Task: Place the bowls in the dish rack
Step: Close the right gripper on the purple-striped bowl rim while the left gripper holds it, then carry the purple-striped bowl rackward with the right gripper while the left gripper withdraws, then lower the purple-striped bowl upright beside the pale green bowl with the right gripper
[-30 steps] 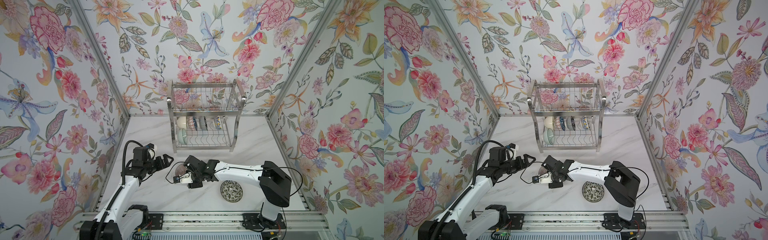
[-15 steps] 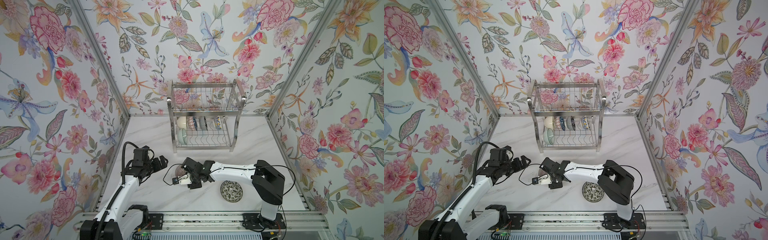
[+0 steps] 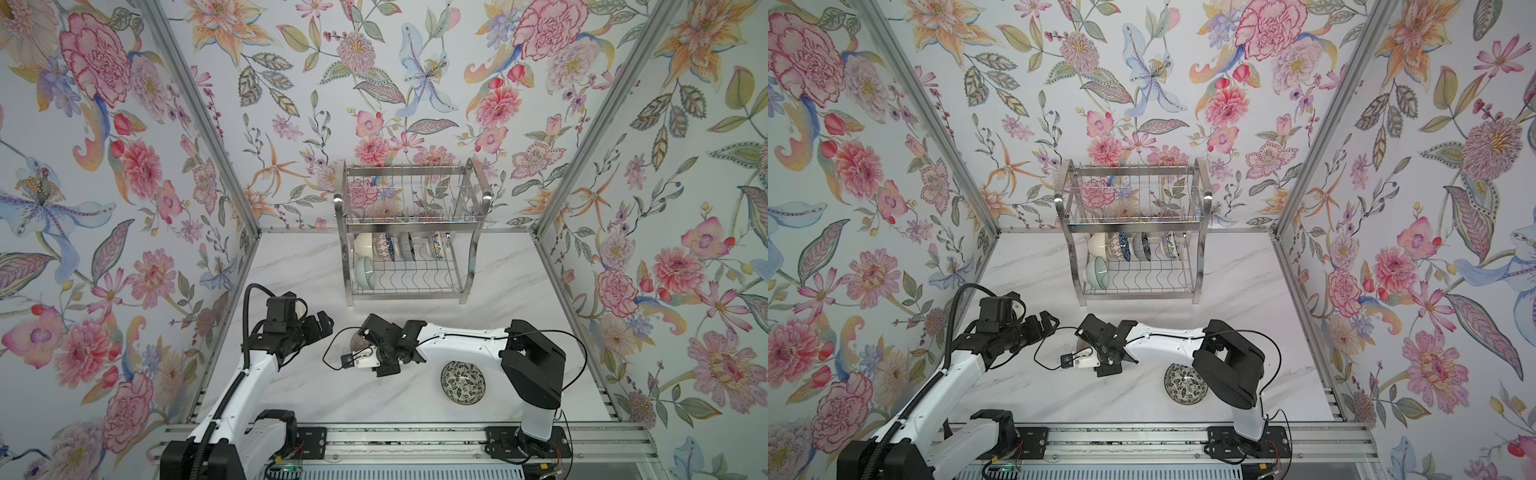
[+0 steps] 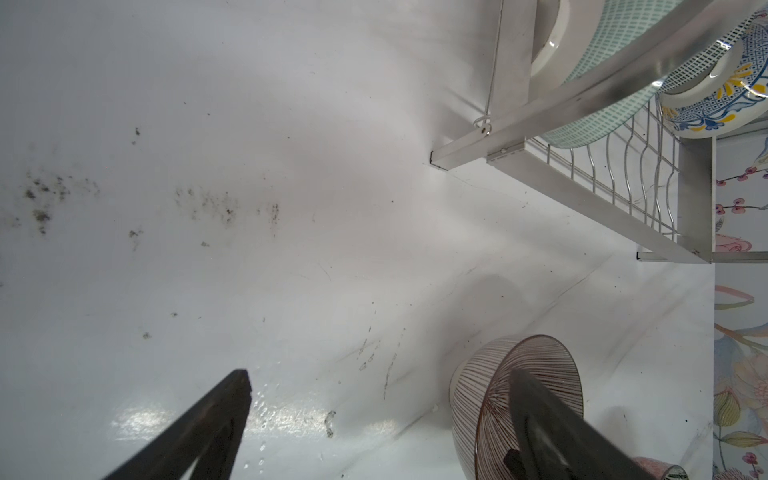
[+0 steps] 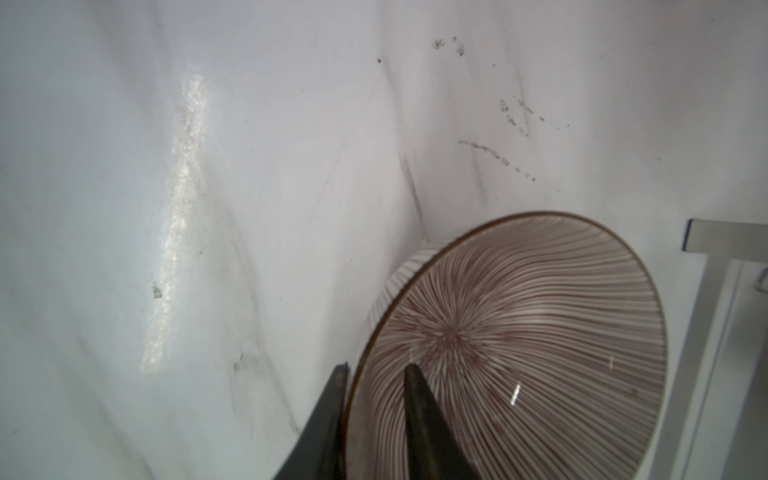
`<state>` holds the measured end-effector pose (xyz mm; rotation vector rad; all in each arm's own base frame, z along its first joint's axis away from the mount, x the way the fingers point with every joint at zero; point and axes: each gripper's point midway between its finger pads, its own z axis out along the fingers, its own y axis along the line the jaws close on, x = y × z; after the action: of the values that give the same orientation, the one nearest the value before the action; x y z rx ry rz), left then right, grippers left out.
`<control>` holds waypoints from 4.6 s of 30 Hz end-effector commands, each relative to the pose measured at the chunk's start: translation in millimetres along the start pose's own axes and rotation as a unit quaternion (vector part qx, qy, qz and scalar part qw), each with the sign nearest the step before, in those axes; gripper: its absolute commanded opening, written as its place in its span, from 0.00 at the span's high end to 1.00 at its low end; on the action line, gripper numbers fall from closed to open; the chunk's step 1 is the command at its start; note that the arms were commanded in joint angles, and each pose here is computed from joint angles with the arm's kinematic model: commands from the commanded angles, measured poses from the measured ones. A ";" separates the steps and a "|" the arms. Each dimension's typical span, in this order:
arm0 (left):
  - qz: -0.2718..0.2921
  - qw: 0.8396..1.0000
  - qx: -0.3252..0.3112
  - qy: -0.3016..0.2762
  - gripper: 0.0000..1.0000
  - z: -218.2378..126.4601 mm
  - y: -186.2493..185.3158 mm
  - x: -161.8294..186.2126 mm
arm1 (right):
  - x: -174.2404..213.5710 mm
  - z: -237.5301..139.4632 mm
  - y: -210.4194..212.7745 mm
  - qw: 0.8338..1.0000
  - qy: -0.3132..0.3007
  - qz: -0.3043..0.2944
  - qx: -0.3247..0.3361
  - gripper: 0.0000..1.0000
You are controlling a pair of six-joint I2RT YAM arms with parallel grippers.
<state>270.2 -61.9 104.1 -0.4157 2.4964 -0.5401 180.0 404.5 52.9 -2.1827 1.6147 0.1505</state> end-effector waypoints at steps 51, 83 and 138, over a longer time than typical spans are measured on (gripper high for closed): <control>0.060 0.994 0.088 -0.029 0.01 -13.4 -33.5 -3.2 | -15.1 -79.6 -74.1 0.931 -0.273 0.228 0.073 0.92; 0.173 0.948 0.227 -0.142 0.01 -51.9 -84.7 9.9 | 17.1 -171.1 -201.8 0.690 -0.549 0.460 0.100 0.90; 0.183 0.949 0.229 -0.113 0.01 -43.0 -90.0 23.4 | 47.7 -121.4 -267.9 0.555 -0.577 0.597 -0.047 0.92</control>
<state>243.3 -134.4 168.1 0.1306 2.0822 -0.8366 422.3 377.0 181.9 -0.1259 1.8433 1.5699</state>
